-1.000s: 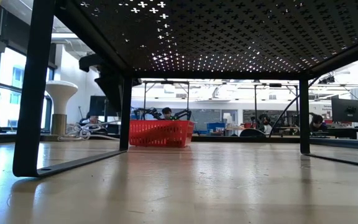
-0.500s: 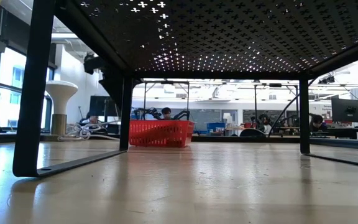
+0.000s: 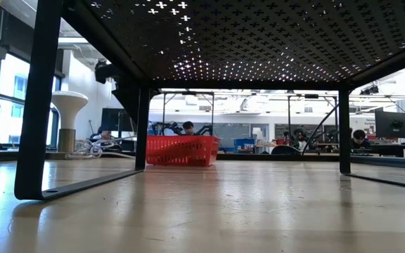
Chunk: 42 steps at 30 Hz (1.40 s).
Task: Pick & Place Office Desk Supplies
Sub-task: Put the red bin with crayon boxes on the shelf
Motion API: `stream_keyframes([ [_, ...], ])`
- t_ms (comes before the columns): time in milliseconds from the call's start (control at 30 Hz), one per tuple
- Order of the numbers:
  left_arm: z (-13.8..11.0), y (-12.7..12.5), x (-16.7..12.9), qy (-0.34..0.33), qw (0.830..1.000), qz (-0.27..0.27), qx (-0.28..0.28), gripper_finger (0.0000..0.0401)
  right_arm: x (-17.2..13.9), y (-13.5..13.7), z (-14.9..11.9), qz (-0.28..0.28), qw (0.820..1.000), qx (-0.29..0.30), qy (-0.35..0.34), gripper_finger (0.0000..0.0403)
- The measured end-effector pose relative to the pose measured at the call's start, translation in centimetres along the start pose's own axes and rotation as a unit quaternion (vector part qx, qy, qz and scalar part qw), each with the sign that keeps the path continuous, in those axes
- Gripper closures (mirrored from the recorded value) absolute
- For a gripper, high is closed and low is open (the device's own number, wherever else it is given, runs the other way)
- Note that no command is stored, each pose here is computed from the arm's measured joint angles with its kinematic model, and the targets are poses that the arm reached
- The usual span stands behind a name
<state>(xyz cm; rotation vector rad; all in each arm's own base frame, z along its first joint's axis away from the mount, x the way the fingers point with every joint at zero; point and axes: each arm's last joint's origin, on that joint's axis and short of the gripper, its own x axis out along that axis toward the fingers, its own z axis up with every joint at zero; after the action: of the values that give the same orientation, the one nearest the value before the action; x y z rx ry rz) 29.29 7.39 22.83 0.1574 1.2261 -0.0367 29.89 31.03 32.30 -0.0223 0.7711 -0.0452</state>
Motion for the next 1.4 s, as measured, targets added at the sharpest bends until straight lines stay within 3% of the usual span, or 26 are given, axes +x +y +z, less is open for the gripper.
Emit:
stream_keyframes([
  [167, 0.1, -0.1, 0.0, 0.000, 1.000, -0.001, 0.010, 0.0318, 0.5, -0.3, 0.6, 0.027, 0.999, 0.015, 0.010, 0.0317],
  [433, 0.1, -0.1, 0.0, -0.001, 1.000, 0.000, 0.011, 0.0318, 0.5, -0.3, 0.8, 0.004, 1.000, -0.008, -0.016, 0.0317],
  [1400, 0.9, -0.2, 2.0, -0.004, 1.000, -0.001, 0.018, 0.0318, 0.2, 0.4, 0.9, 0.030, 0.999, 0.005, -0.030, 0.0317],
])
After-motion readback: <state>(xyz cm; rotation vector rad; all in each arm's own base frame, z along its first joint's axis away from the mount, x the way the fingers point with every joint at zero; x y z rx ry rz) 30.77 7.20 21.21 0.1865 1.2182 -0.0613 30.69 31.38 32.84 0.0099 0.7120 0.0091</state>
